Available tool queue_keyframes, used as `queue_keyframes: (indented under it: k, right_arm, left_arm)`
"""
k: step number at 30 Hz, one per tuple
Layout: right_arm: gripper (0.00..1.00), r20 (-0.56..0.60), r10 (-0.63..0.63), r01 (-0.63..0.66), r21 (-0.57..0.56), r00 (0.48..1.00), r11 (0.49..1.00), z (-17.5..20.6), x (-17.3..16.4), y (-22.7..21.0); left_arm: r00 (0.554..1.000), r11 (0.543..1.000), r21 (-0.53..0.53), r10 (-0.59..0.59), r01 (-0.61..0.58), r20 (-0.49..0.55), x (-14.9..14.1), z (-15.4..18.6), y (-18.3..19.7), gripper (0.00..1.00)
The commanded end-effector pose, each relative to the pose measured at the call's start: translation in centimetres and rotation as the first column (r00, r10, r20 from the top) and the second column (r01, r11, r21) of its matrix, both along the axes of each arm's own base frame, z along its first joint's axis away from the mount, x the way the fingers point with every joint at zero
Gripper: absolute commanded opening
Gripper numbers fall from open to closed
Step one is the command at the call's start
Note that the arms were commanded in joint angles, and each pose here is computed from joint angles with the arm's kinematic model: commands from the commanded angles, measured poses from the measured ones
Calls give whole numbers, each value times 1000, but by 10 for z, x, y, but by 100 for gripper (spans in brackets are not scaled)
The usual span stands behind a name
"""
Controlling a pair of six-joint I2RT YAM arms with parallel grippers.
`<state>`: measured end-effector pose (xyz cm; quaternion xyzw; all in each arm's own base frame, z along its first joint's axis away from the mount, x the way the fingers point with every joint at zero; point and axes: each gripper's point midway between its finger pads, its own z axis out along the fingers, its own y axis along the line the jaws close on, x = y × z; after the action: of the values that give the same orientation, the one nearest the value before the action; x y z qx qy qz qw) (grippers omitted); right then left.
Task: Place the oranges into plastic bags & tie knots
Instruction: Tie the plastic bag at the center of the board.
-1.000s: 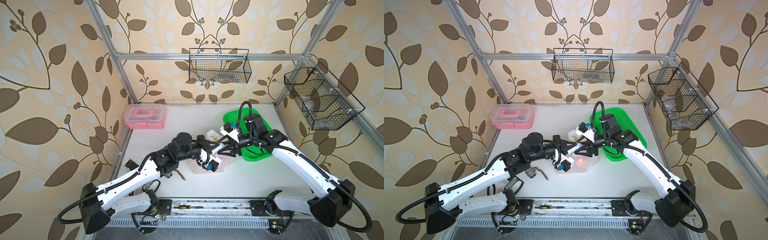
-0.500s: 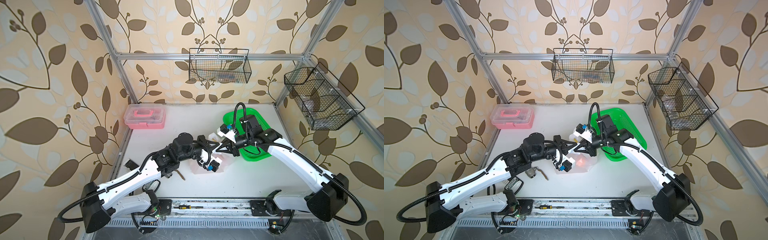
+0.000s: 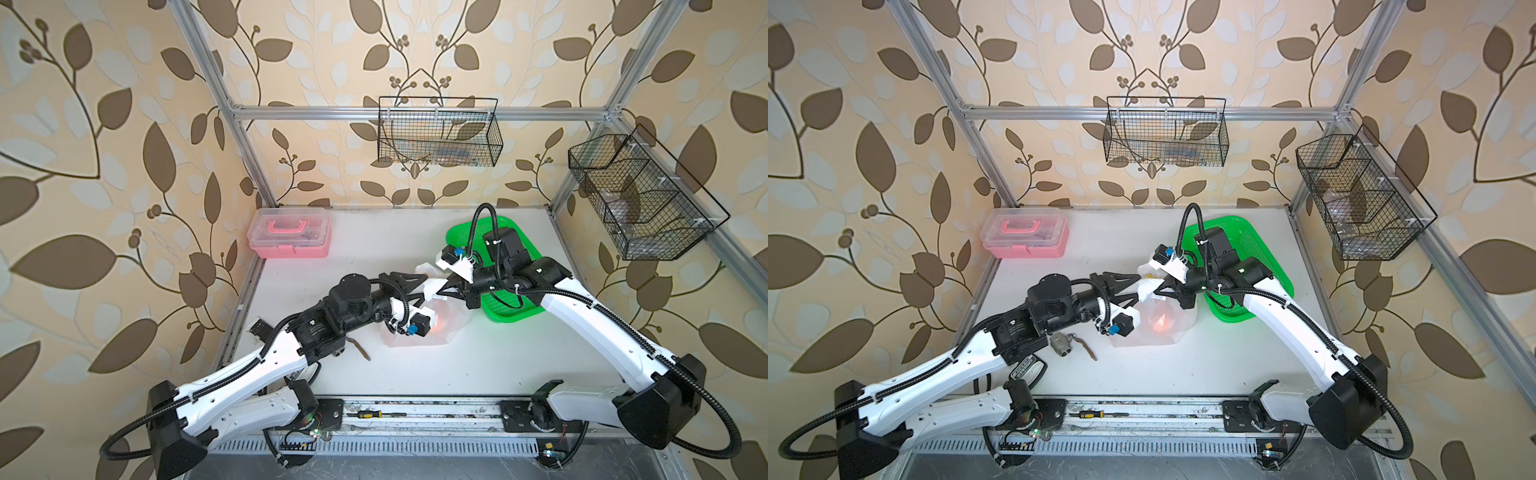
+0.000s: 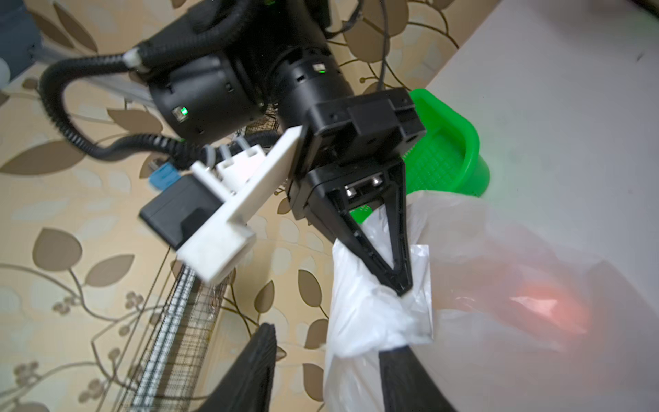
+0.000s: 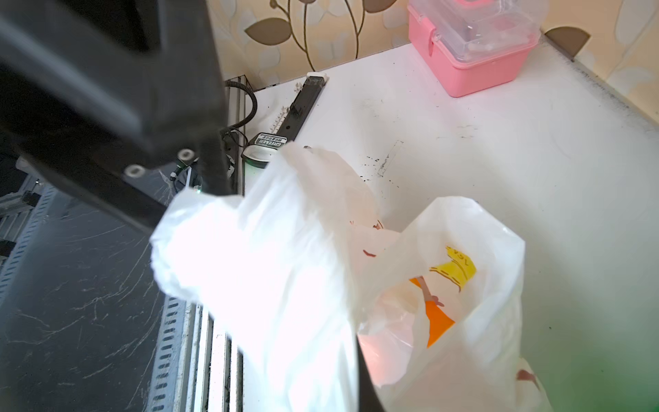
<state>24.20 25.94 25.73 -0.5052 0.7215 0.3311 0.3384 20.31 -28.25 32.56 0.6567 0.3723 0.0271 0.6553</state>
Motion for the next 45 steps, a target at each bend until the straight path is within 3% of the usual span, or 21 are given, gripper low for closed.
queue_keyframes:
  k: [1, 8, 21, 33, 38, 45]
  right_arm:
    - [0, 34, -2, 2, 9, 999, 1000, 6, 1, -1]
    - [0, 23, 9, -10, 19, 1000, 1000, 5, -1, 1]
    - [0, 35, 5, -5, 1, 999, 1000, 3, -2, -1]
    - [0, 50, 19, -19, 6, 999, 1000, 6, -6, -1]
    - [0, 53, 21, -22, 6, 998, 1000, 7, -6, 0]
    - [0, 50, 27, -28, 9, 998, 1000, 6, -8, 1]
  left_arm:
    - [988, 990, -115, 61, -77, -139, -6, -1, 18, 58]
    - [973, 971, -226, 20, -74, -230, -5, -11, 9, 71]
    - [975, 956, -293, -55, -10, -215, -1, 22, -11, 73]
    - [952, 985, -171, -79, 29, -295, 0, 11, -16, 66]
    - [922, 983, -173, -120, 59, -368, 3, 10, -15, 65]
    - [913, 984, -165, -132, 72, -387, 10, 7, -21, 61]
